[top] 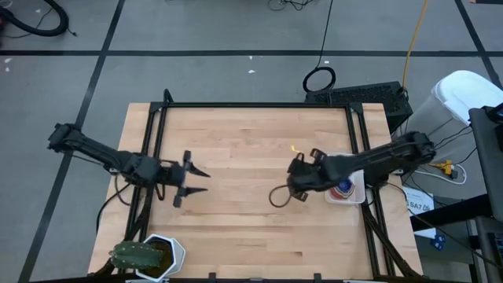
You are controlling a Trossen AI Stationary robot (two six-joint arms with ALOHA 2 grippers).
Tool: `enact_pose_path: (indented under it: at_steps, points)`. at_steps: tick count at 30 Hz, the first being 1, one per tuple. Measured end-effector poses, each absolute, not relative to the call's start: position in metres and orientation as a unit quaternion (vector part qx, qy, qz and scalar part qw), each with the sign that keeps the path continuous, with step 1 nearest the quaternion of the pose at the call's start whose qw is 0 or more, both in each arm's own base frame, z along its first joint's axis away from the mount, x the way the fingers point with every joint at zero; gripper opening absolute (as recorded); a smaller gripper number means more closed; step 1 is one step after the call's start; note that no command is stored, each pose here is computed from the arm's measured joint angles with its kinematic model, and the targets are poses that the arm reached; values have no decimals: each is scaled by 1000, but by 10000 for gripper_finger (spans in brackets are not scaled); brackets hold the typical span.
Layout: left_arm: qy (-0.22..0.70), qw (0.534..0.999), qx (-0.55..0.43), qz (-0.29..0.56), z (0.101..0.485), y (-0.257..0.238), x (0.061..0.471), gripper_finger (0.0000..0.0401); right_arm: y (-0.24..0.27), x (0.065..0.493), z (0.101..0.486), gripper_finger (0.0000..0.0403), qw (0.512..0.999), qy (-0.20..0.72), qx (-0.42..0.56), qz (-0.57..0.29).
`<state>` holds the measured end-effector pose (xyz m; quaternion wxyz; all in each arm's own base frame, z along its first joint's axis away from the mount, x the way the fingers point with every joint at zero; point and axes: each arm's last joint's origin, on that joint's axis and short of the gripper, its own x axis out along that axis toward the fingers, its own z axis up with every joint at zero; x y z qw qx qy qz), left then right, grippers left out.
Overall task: Nest measuring cups in basket
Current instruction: Return to Home Position
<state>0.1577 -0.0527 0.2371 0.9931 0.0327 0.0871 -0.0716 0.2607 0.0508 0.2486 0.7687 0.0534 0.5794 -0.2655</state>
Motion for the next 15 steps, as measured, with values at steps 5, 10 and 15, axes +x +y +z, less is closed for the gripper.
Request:
enact_pose_path:
  at_steps: [5,10,15]
  points:
    - [47,997,17,-51,253,-34,123,211,68,232,289,0,844,463,28,-270]
    - [-5,997,16,-72,263,-24,93,211,75,191,317,0,915,318,46,-244]
    - [-10,990,27,-140,262,-26,87,211,68,166,310,0,943,256,61,-205]
